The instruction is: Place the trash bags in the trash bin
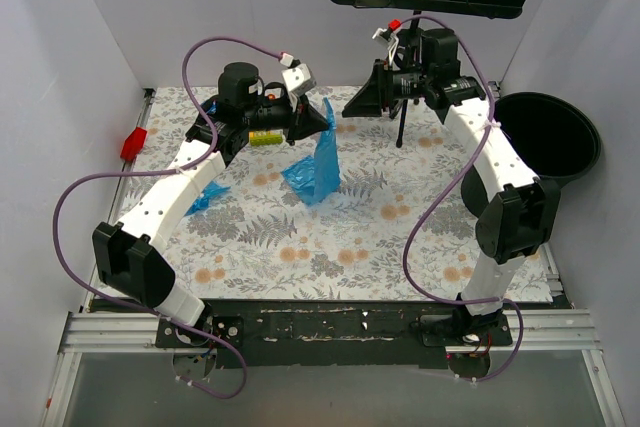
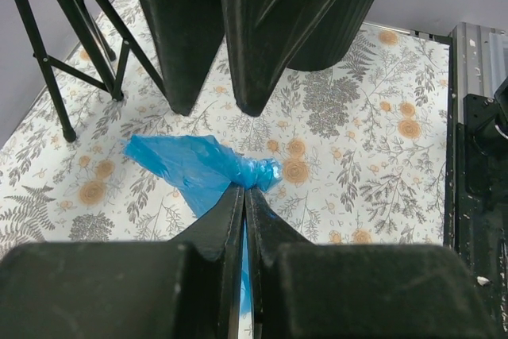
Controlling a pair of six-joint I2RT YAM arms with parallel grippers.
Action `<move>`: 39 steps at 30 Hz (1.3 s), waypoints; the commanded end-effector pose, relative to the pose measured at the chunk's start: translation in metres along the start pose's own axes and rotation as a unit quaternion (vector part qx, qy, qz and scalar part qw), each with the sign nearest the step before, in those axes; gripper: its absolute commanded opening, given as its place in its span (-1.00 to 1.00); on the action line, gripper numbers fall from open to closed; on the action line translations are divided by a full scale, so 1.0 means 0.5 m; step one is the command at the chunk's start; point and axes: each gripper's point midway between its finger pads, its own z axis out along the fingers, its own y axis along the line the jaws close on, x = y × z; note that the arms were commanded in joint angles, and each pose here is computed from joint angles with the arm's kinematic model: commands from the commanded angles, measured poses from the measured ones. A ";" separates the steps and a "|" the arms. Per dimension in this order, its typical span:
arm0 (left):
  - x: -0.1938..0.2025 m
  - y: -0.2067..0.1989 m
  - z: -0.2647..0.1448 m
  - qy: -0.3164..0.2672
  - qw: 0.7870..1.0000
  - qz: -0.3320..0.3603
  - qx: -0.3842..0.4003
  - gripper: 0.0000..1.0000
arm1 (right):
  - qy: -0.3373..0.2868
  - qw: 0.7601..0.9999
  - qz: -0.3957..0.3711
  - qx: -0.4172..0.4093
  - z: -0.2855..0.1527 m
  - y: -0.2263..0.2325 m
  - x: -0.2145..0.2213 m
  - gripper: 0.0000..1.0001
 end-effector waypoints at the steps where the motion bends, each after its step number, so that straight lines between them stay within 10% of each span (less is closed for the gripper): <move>1: -0.016 -0.025 -0.010 -0.003 1.000 0.011 0.024 -1.00 | -0.015 0.998 -0.060 -0.031 0.006 0.068 -0.055 0.24; 19: -0.023 -0.016 -0.004 -0.005 1.000 0.017 0.021 -1.00 | -0.002 1.000 -0.031 -0.001 0.055 0.029 -0.038 0.11; 28: -0.016 -0.002 -0.001 -0.002 1.000 0.017 0.004 -1.00 | 0.003 0.999 -0.036 -0.021 0.056 0.036 -0.030 -0.97; 39: -0.010 0.009 -0.015 0.003 0.999 0.027 -0.028 -1.00 | -0.005 0.998 -0.037 0.048 0.012 -0.017 -0.028 -0.97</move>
